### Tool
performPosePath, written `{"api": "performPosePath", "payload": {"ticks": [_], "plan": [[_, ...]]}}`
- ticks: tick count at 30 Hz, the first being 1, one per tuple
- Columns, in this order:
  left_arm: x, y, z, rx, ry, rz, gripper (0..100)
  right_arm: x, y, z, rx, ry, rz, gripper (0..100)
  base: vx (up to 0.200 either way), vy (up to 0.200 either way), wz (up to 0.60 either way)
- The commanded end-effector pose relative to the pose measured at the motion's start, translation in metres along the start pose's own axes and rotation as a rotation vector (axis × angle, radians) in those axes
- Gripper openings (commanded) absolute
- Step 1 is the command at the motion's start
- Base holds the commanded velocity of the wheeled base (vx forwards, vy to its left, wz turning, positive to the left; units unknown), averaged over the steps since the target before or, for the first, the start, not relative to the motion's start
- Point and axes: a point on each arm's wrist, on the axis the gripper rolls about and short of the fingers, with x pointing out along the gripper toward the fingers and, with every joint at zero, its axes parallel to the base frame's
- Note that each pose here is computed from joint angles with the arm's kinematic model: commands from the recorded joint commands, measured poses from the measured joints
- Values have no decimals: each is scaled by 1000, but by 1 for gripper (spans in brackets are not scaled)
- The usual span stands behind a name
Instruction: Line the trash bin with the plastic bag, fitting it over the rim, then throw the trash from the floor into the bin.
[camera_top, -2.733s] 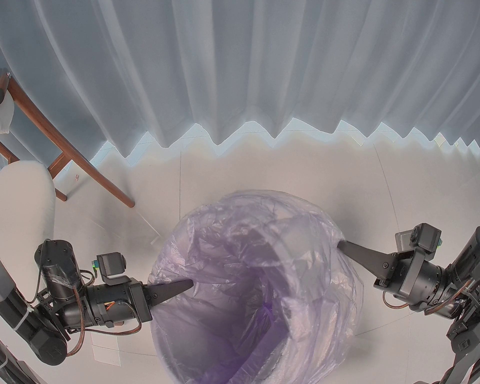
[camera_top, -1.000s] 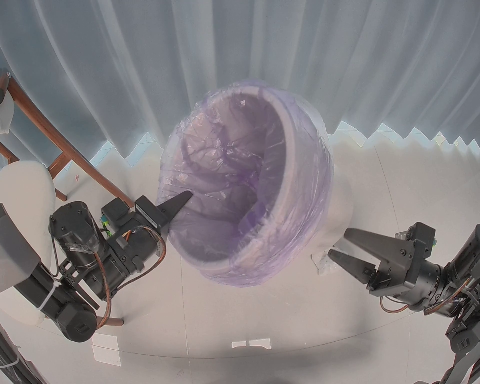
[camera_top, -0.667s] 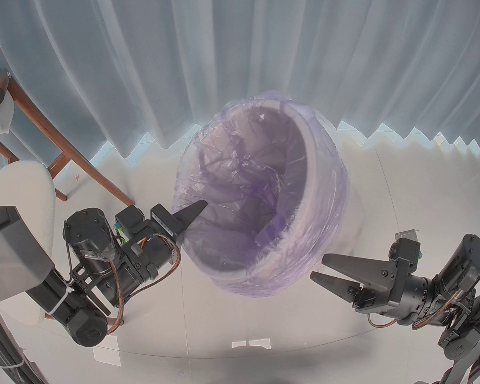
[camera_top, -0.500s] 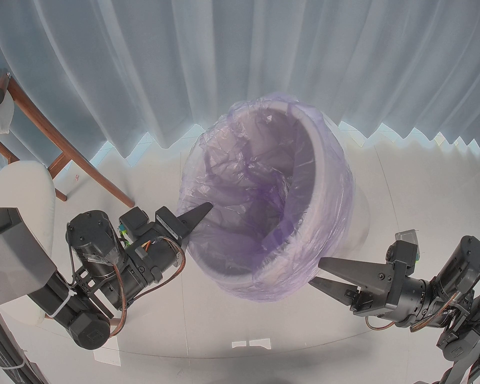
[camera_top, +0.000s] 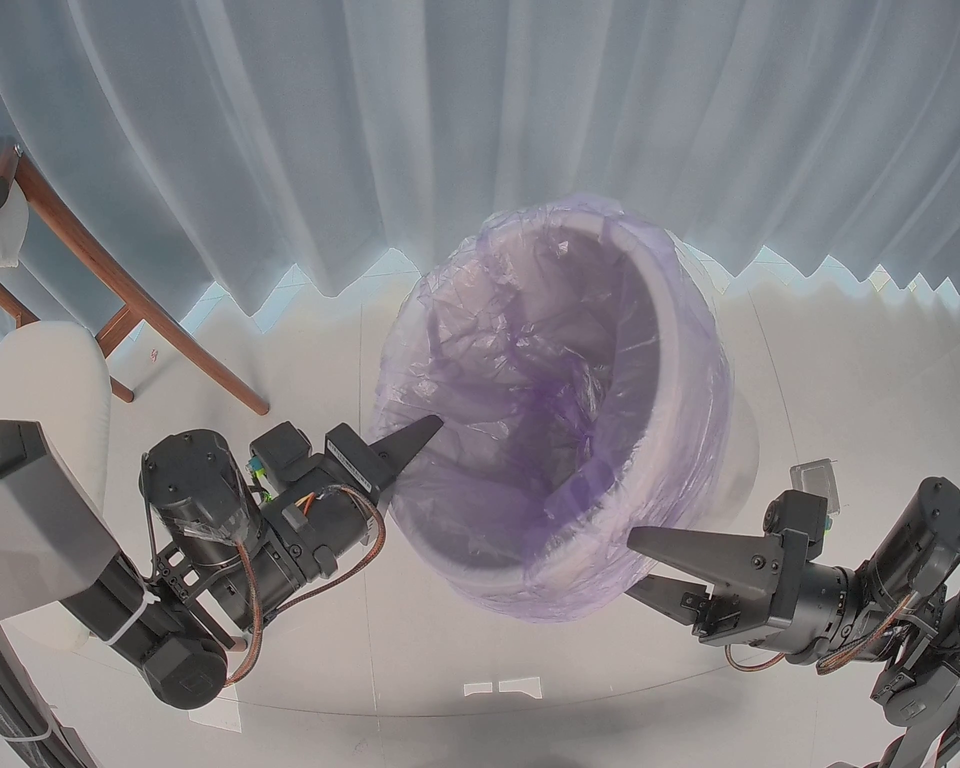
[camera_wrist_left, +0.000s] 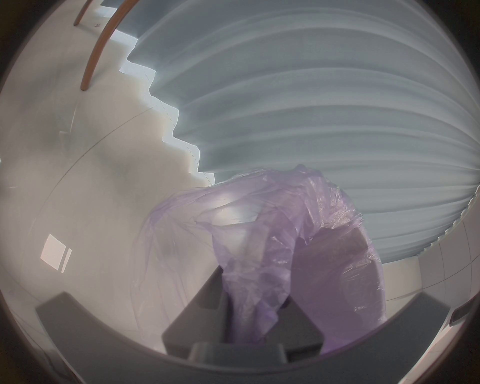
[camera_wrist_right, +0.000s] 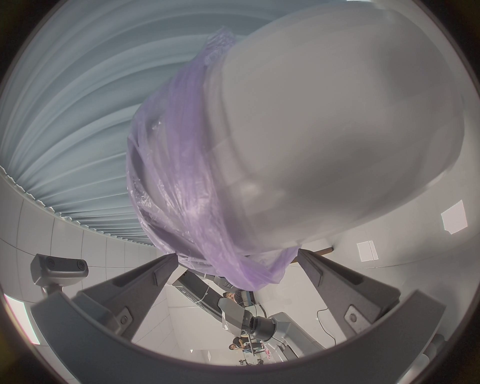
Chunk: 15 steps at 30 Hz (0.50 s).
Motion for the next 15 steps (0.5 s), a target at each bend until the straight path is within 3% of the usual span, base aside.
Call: {"api": "performPosePath", "payload": {"ticks": [1, 2, 3, 15], "plan": [[0, -1, -1, 0, 4, -2, 0, 0, 2, 1, -7, -5, 15, 100, 0, 0, 0], [0, -1, -1, -2, 5, -4, 0, 0, 1, 0, -2, -4, 12, 100, 0, 0, 0], [0, -1, -1, 0, 5, -4, 0, 0, 1, 0, -1, -4, 12, 0, 0, 0, 0], [-1, -3, 3, 1, -12, -11, 0, 1, 0, 0, 20, 1, 9, 0, 0, 0, 0]]}}
